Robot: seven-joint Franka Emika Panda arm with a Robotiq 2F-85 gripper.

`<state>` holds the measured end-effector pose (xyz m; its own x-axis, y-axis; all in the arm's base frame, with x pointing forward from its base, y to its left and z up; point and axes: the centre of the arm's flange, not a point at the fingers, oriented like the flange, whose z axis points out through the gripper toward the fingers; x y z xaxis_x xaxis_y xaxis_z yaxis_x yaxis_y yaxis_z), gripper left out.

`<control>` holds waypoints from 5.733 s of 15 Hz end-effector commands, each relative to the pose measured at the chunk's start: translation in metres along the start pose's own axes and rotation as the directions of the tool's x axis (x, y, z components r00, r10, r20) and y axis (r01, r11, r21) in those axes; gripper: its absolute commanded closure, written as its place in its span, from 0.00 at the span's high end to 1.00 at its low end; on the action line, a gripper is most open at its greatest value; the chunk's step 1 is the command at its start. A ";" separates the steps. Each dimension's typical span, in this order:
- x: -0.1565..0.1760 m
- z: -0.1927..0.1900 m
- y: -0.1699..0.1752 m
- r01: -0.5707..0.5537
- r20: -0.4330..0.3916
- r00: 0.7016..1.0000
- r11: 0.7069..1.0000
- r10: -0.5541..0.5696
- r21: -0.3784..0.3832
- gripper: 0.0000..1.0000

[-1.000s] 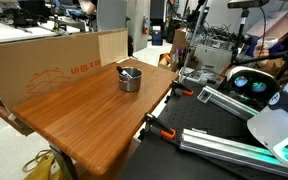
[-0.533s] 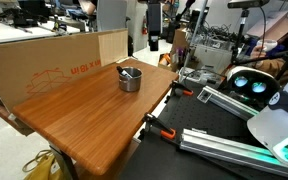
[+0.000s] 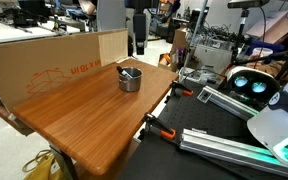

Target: Remove the marker from the pot and put it on the table

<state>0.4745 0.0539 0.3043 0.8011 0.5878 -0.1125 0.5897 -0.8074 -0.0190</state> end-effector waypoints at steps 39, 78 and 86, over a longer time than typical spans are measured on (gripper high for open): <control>0.077 0.094 0.065 0.044 0.017 0.999 0.999 -0.043 -0.033 0.68; -0.048 0.001 0.149 -0.368 -0.200 0.909 0.929 0.365 0.021 0.05; -0.074 0.072 0.167 -0.449 -0.078 0.888 0.891 0.453 0.067 0.05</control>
<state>0.5022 -0.1194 0.2477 0.9824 0.1818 -0.0425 0.1805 -0.9831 -0.0320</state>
